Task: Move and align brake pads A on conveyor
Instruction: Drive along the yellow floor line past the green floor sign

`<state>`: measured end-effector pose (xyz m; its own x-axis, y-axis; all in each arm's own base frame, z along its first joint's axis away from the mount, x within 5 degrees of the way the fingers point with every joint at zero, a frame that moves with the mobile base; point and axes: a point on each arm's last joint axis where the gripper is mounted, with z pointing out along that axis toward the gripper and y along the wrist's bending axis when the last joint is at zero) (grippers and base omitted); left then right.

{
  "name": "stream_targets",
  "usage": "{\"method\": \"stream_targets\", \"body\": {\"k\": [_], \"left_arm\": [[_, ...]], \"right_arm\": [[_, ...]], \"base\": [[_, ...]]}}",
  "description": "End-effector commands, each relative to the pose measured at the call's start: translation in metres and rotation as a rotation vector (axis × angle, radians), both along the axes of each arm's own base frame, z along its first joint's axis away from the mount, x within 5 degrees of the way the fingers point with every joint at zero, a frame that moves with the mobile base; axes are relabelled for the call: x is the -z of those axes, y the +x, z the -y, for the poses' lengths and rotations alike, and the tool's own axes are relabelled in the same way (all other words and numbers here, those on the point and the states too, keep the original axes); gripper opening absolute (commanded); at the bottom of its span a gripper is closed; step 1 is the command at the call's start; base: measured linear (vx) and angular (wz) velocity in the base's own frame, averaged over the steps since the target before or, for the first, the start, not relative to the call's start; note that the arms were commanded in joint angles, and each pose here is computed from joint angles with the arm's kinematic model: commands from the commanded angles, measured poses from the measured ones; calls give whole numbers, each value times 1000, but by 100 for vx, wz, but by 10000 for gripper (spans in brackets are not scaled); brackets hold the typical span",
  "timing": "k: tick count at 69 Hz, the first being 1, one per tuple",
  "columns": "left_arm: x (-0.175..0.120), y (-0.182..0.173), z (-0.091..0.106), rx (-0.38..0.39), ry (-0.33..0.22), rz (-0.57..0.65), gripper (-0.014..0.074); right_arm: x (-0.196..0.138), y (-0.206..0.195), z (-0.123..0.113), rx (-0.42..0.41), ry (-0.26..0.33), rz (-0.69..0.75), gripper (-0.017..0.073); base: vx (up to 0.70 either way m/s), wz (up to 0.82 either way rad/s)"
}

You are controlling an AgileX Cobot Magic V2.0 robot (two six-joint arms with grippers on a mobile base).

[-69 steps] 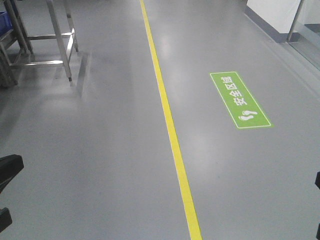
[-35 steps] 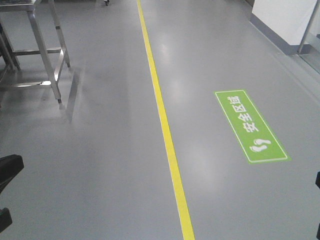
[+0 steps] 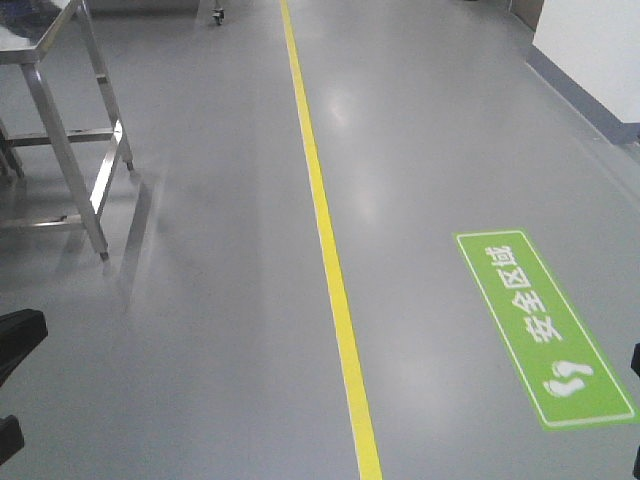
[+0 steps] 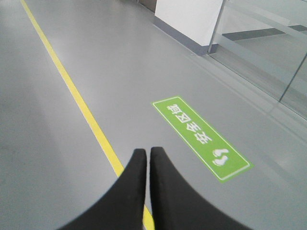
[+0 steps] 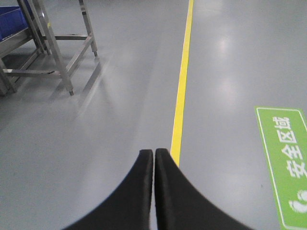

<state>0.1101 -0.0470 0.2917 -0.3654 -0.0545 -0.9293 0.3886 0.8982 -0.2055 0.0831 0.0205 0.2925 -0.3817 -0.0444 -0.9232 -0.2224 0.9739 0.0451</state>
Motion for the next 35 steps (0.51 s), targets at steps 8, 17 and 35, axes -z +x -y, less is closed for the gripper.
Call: {"method": "stream_targets", "body": {"k": [8,17,35], "left_arm": [[-12,3,-1,-25,-28,52,-6],[-12,3,-1,-25,-28,52,-6],[-12,3,-1,-25,-28,52,-6]], "right_arm": [[-14,3,0,10,17,90,-7],[-14,3,0,10,17,90,-7],[-14,3,0,10,17,90,-7]], "base": [[61,3],[61,2],[61,4]]}}
